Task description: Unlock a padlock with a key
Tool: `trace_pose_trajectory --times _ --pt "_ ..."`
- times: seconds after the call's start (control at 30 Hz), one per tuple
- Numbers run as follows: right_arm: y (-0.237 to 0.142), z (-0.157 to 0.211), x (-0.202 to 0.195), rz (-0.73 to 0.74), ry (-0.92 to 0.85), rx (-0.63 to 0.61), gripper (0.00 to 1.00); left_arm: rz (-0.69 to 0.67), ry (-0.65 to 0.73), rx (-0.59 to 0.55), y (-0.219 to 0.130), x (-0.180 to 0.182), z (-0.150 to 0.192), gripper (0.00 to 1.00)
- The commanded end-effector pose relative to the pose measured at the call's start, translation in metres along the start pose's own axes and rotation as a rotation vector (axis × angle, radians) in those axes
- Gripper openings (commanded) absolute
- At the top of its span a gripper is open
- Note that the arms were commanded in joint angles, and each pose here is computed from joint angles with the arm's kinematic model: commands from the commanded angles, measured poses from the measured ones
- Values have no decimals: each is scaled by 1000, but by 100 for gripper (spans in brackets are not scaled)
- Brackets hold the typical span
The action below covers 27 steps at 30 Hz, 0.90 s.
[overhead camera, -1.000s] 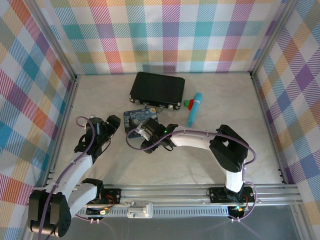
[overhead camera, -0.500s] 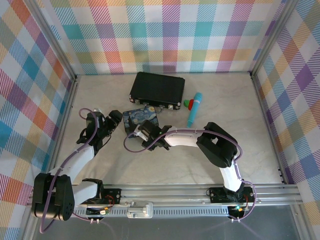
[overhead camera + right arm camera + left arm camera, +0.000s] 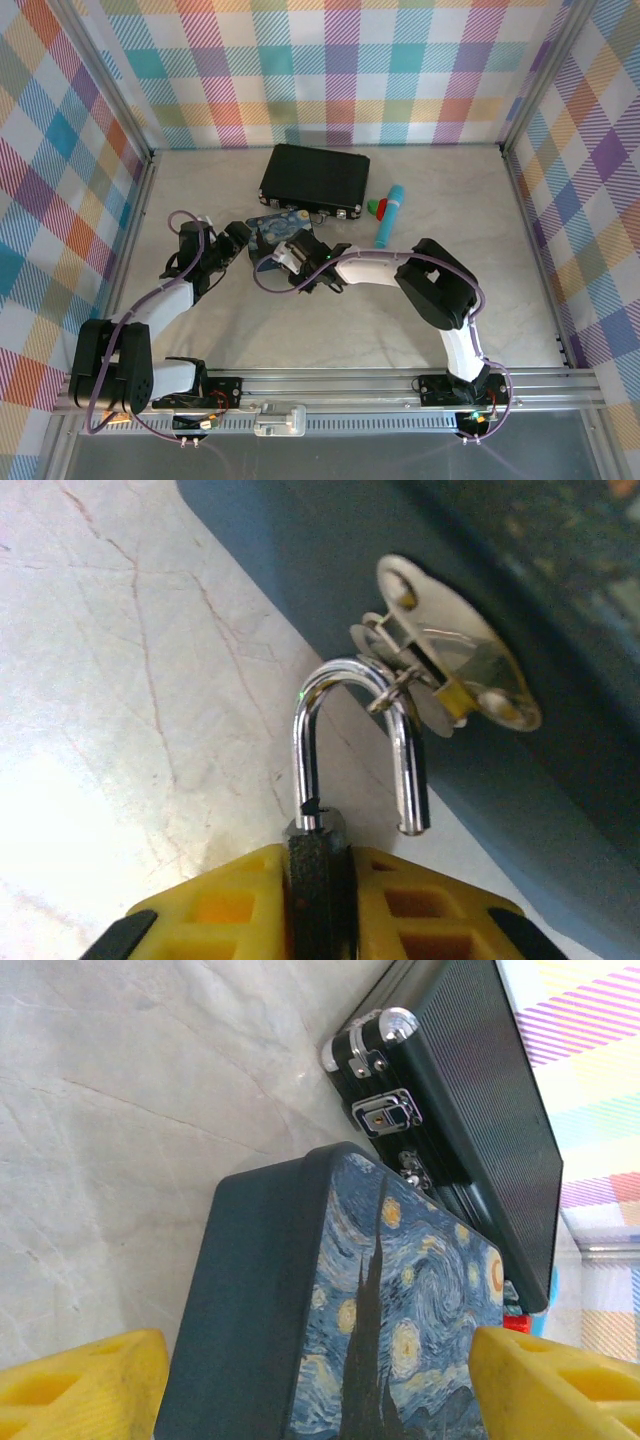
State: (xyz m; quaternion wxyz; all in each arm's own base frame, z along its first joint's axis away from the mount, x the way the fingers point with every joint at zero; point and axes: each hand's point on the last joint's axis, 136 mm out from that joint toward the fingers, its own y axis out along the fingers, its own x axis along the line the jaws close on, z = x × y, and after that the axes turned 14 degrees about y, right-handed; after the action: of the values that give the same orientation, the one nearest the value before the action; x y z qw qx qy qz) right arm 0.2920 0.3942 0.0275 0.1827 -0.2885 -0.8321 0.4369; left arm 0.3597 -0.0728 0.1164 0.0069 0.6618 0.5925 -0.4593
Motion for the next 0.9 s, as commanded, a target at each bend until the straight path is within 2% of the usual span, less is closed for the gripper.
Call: trace_pose_trajectory --times 0.0,0.4,0.73,0.87 --pt "-13 -4 3 -93 17 -10 16 62 57 -28 2 -16 -15 78" --pt "-32 -21 13 -413 64 73 5 210 108 86 21 -34 4 74" --pt "-17 -24 10 -400 87 100 4 272 104 129 28 -48 18 68" --pt "-18 -21 12 -411 119 110 4 254 94 116 22 -46 18 69"
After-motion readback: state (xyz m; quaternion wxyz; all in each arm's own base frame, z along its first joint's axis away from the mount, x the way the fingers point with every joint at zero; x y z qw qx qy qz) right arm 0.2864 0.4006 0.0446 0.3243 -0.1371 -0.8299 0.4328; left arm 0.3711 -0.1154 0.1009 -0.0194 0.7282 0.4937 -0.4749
